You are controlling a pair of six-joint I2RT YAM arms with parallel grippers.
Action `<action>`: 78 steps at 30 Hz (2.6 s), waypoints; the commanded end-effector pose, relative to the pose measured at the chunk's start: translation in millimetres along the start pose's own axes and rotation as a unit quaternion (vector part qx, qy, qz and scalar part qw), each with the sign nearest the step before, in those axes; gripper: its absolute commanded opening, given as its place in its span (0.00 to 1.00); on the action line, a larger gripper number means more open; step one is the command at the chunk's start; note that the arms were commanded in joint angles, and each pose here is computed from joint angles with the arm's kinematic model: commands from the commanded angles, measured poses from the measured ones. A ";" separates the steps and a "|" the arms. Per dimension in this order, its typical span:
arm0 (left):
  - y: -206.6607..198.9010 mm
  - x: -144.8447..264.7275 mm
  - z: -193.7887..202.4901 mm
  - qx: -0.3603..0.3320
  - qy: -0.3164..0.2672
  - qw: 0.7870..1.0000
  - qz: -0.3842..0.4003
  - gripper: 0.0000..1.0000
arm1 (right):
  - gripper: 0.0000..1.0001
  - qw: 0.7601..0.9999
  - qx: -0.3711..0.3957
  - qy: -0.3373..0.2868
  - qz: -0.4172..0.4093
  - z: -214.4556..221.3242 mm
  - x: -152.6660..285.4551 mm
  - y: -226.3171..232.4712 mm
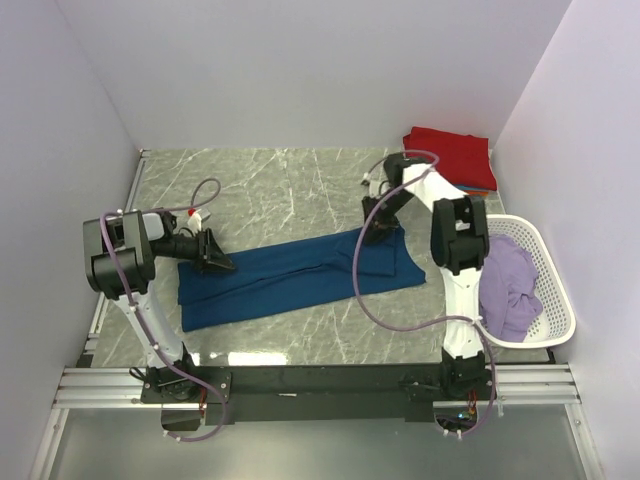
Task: Fold and stack the t-shirts
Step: Fold the tshirt
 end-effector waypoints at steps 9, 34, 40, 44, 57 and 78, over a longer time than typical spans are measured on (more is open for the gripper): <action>-77.0 -11.1 -29.8 -0.171 -0.043 0.982 0.064 0.32 | 0.32 0.964 -0.067 -0.148 -0.210 -26.5 57.7 -6.2; 26.1 25.0 -30.7 -0.035 -0.073 0.996 -0.043 0.30 | 0.37 0.977 -0.120 -0.172 -0.035 -29.5 83.3 -88.3; 0.2 59.3 -45.3 -0.173 -0.063 0.980 -0.081 0.39 | 0.44 0.983 -0.057 -0.173 0.007 -26.5 99.8 -74.3; 5.5 77.3 -52.9 -0.237 -0.015 0.963 -0.125 0.43 | 0.43 0.988 -0.040 -0.137 0.051 -22.1 87.4 -72.3; 35.1 94.8 -34.5 -0.350 0.075 0.909 -0.215 0.48 | 0.40 0.995 -0.025 -0.073 0.064 42.7 72.7 -45.3; 81.5 103.1 -24.0 -0.269 0.069 0.928 -0.249 0.01 | 0.32 0.960 0.062 -0.006 0.271 -5.2 26.1 -67.3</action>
Point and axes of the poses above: each gripper's point midway between its finger pads, its own x axis back along the fingers, its own y axis along the line the jaws close on, z = x × y, the point moved 5 cm from there along x, back along the fingers, and after that the axes turned 2 degrees about x, right-handed, at the moved point
